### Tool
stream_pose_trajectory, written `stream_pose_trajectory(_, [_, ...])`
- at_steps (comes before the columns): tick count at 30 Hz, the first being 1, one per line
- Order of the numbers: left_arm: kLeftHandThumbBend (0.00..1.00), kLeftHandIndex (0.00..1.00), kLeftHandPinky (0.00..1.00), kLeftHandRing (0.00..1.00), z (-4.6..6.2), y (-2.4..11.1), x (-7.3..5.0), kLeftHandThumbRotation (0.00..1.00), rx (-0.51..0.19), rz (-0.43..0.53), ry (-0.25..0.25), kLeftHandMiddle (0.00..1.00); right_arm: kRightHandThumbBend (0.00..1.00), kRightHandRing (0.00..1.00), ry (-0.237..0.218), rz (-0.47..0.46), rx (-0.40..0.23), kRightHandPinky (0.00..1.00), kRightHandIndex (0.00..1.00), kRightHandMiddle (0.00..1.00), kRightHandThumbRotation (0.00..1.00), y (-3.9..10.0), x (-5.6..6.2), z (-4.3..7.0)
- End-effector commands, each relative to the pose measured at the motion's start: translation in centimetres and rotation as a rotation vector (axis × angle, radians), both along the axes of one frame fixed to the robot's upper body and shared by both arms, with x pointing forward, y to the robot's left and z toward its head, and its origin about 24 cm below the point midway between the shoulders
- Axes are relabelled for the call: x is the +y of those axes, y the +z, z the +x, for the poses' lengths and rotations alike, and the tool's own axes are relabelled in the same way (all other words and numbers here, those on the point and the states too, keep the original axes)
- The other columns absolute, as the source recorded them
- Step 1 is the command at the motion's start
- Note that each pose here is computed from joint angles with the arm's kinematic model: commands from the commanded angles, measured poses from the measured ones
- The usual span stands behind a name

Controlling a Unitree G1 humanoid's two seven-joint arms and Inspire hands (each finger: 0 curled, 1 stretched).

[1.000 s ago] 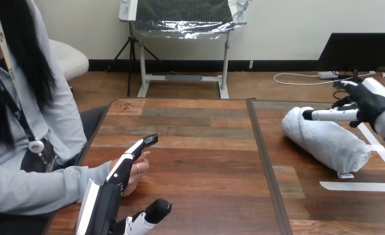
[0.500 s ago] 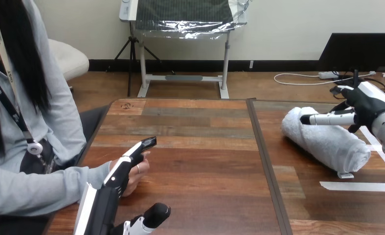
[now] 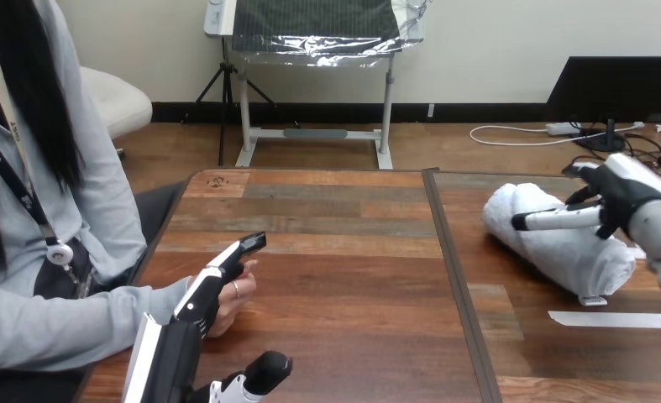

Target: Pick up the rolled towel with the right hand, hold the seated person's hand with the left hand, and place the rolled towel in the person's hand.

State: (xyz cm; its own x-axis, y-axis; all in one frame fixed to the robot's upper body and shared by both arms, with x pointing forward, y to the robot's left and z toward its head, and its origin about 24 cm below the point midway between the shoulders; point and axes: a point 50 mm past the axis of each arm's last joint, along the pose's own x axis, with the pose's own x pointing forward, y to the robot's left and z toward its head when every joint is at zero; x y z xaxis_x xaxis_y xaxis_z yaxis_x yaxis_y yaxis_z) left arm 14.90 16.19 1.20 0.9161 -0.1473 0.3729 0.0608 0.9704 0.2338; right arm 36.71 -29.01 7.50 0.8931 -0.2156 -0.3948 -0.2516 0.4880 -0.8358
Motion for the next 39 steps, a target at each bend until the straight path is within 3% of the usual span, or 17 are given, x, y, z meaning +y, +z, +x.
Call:
stream_pose_trajectory(1, [0.96, 0.84, 0.88, 0.91, 0.9, 1.8, -0.6, 0.80, -0.105, -0.006, -0.029, 0.88, 1.00, 0.57, 0.052, -0.010, -0.049, 0.43, 0.94, 0.64, 0.52, 1.6, 2.1, 1.5])
stream_pose_trajectory(6, [0.96, 0.84, 0.87, 0.91, 0.8, 2.0, -0.7, 0.81, -0.116, 0.000, -0.035, 0.88, 1.00, 0.52, 0.043, -0.025, -0.026, 0.38, 0.94, 0.60, 0.51, 1.1, 2.3, 1.4])
stream_pose_trajectory(14, [0.99, 0.83, 0.86, 0.90, 0.4, 2.4, -0.6, 0.83, -0.130, 0.014, -0.031, 0.87, 1.00, 0.67, 0.047, -0.046, -0.006, 0.49, 0.95, 0.73, 0.48, 0.4, 2.5, 1.2])
stream_pose_trajectory(19, [1.00, 0.83, 0.86, 0.90, 0.1, 2.6, -0.5, 0.84, -0.129, 0.023, -0.031, 0.87, 1.00, 0.61, 0.040, -0.077, 0.005, 0.45, 0.95, 0.67, 0.47, -0.1, 2.5, 1.0])
stream_pose_trajectory(25, [1.00, 0.83, 0.85, 0.89, -0.3, 2.8, -0.3, 0.85, -0.133, 0.039, -0.024, 0.86, 1.00, 0.71, 0.038, -0.081, 0.009, 0.52, 0.94, 0.73, 0.49, -0.4, 2.5, 0.9])
stream_pose_trajectory(30, [1.00, 0.83, 0.83, 0.88, -0.6, 3.0, -0.1, 0.86, -0.128, 0.043, -0.029, 0.86, 1.00, 0.81, 0.032, -0.078, 0.021, 0.67, 0.94, 0.80, 0.49, -0.9, 2.5, 0.7])
stream_pose_trajectory(35, [1.00, 0.83, 0.84, 0.89, -0.8, 3.1, 0.1, 0.86, -0.129, 0.049, -0.032, 0.87, 1.00, 0.86, 0.033, -0.076, 0.026, 0.80, 0.93, 0.85, 0.48, -1.2, 2.6, 0.5])
stream_pose_trajectory(39, [1.00, 0.83, 0.84, 0.88, -1.0, 3.1, 0.2, 0.86, -0.133, 0.054, -0.030, 0.87, 1.00, 0.88, 0.031, -0.072, 0.029, 0.84, 0.91, 0.87, 0.47, -1.7, 2.6, 0.3])
